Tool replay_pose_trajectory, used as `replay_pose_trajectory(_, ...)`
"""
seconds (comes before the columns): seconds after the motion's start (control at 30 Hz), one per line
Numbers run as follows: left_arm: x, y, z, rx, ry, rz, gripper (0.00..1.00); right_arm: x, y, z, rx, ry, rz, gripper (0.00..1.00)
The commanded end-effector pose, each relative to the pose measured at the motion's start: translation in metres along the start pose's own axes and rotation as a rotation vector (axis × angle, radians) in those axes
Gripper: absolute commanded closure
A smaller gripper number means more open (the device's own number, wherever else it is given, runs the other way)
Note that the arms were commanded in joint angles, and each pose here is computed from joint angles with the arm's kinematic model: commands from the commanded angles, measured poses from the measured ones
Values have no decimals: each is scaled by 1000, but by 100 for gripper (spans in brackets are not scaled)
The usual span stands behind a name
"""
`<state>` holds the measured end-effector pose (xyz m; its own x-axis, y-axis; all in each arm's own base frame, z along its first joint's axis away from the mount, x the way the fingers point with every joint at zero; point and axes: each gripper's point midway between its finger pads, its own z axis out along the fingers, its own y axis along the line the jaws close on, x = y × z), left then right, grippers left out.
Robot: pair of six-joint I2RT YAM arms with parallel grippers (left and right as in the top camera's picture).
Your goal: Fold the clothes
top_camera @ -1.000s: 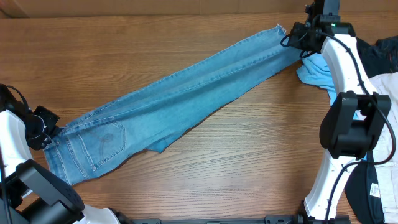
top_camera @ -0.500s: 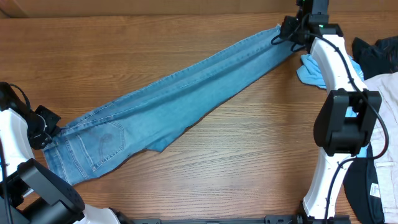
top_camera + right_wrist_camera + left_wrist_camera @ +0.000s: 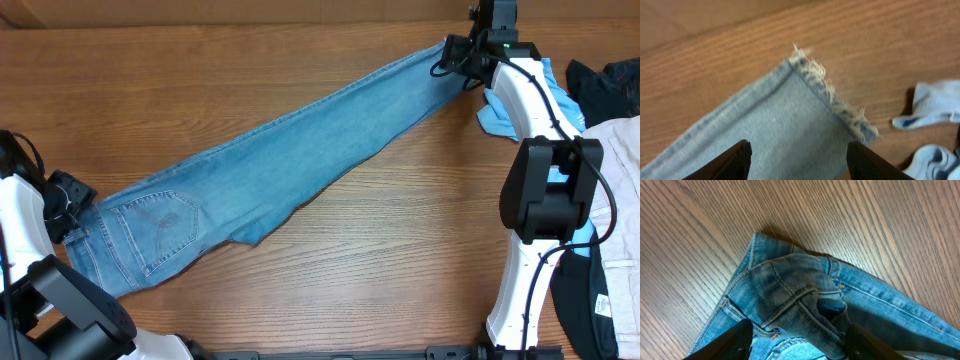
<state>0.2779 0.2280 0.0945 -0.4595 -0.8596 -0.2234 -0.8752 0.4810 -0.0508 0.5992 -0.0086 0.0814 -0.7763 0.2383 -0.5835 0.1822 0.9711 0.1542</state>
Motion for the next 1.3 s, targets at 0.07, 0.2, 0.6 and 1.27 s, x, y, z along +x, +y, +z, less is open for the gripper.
replay_pose_trajectory(0.07, 10, -10, 4, 60, 50, 3, 37, 2, -2, -5, 20, 27, -5, 35)
replay_pose_trajectory(0.2, 8, -11, 3, 64, 44, 44, 33, 16, -12, -6, 40, 89, 7, 31)
replay_pose_trajectory(0.6, -11, -25, -54, 131, -10, 93, 72, 57, -28, -14, 84, 262, 22, 27)
replay_pose_trajectory(1.27, 37, -24, 21, 136, 67, 168, 91, 99, -37, -31, 126, 442, 26, 24)
